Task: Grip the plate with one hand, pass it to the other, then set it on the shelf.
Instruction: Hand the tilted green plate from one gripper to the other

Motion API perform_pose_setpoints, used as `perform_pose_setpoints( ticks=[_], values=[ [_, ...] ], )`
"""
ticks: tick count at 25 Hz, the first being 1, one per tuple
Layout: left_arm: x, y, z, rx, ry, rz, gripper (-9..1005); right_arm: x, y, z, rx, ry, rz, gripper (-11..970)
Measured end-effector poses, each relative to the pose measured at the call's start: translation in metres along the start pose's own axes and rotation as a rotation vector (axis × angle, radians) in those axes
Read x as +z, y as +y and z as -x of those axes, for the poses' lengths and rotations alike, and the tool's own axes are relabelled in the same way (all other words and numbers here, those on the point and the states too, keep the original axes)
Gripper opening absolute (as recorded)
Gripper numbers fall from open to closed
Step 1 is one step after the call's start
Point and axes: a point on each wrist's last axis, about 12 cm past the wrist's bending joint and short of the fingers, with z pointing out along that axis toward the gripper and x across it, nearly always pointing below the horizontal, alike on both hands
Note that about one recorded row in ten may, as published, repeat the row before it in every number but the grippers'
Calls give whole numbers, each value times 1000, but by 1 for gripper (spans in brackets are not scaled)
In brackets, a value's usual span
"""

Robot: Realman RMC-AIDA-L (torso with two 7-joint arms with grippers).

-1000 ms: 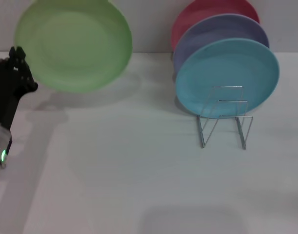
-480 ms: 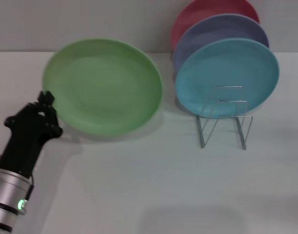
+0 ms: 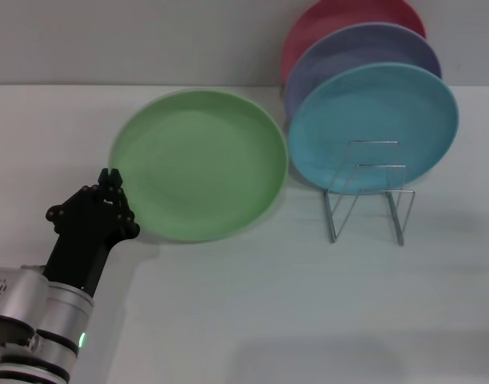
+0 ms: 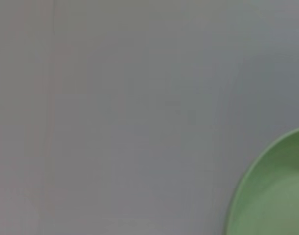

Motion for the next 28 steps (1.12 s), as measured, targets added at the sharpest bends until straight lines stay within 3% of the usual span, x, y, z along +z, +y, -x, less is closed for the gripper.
perform_pose_setpoints(
  ticks=[8,19,28],
  values=[
    [-11,-4,0,52,-30,15,31,-14,24,-4,-9,35,142,621],
    [-13,-6,2,67,-50,1,31,-44,61,-9,124,98,281,621],
    [-12,-8,2,91,-53,-8,32,-50,84,-12,187,132,378,621]
  ],
)
